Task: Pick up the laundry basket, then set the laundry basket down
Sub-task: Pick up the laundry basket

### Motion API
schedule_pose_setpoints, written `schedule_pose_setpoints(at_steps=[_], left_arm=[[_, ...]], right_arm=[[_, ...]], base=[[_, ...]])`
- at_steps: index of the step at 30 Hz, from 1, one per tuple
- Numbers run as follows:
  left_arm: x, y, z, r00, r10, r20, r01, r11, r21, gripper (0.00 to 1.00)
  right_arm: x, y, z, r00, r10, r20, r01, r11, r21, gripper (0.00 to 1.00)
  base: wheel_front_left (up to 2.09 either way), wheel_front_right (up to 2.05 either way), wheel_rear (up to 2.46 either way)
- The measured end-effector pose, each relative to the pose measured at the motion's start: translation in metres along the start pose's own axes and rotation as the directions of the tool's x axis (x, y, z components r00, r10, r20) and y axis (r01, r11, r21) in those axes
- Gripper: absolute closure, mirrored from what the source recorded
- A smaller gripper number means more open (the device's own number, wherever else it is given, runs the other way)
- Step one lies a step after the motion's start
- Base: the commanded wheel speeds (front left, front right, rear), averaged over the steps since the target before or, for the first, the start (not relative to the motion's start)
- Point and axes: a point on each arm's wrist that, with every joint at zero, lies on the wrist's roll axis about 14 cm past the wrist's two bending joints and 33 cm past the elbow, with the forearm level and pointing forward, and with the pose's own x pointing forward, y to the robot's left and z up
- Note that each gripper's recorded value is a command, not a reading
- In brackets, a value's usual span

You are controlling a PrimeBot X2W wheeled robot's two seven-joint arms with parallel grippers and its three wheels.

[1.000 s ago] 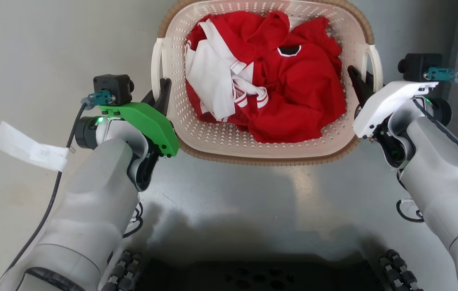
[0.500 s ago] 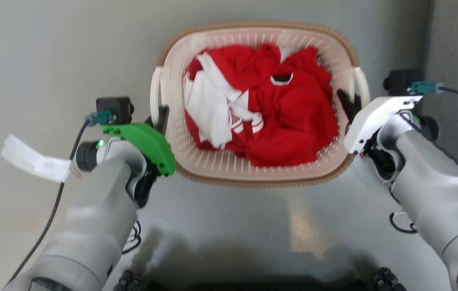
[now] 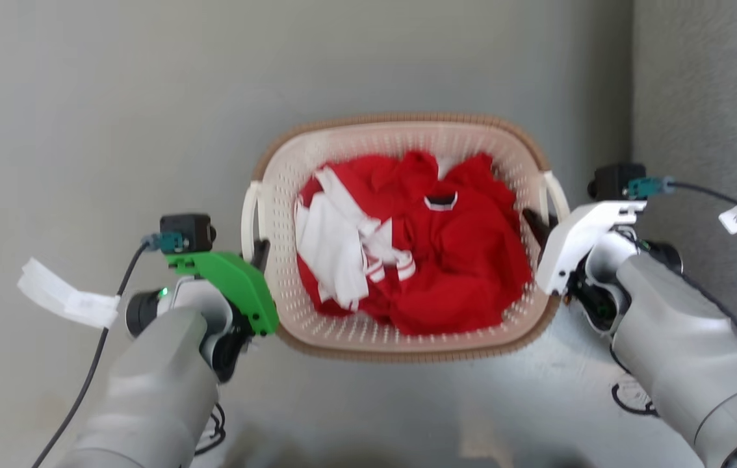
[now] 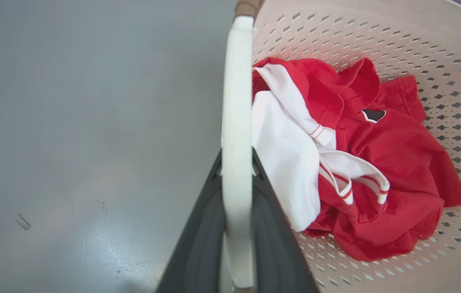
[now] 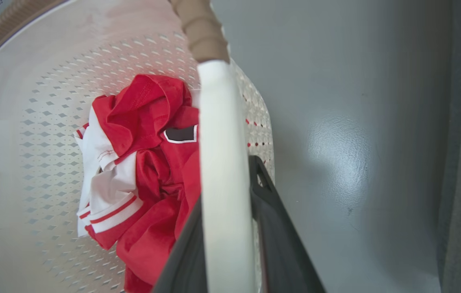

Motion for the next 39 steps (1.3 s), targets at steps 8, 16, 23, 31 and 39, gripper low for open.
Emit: schedule_pose_setpoints(at_steps=[8, 16, 23, 31, 39], left_arm=[[-0.019, -0.014, 0.001, 1.0, -0.017, -0.003, 0.017, 1.0, 0.017, 1.0], [-0.042, -0.029, -0.003, 0.999, -0.038, -0.021, 0.038, 0.999, 0.037, 1.0], [-0.062, -0.036, -0.012, 0.998, -0.037, -0.049, 0.04, 0.998, 0.055, 1.0], [-0.08, -0.047, -0.015, 0.998, -0.052, -0.047, 0.056, 0.995, 0.081, 1.0], [-0.087, -0.056, -0.009, 0.997, -0.066, -0.041, 0.07, 0.992, 0.107, 1.0]], right_arm=[[-0.024, 0.005, 0.005, 1.0, -0.017, 0.005, 0.017, 1.0, 0.001, 1.0], [-0.051, 0.011, -0.001, 0.999, -0.034, 0.004, 0.034, 0.999, 0.022, 1.0], [-0.073, 0.019, -0.009, 0.999, -0.037, -0.004, 0.037, 0.999, 0.015, 1.0], [-0.096, 0.026, -0.012, 0.999, -0.044, 0.019, 0.044, 0.999, 0.01, 1.0], [-0.106, 0.027, -0.006, 0.998, -0.049, 0.038, 0.049, 0.999, 0.01, 1.0]], base=[[0.0, 0.0, 0.0], [0.0, 0.0, 0.0], [0.0, 0.0, 0.0], [0.0, 0.0, 0.0], [0.0, 0.0, 0.0]])
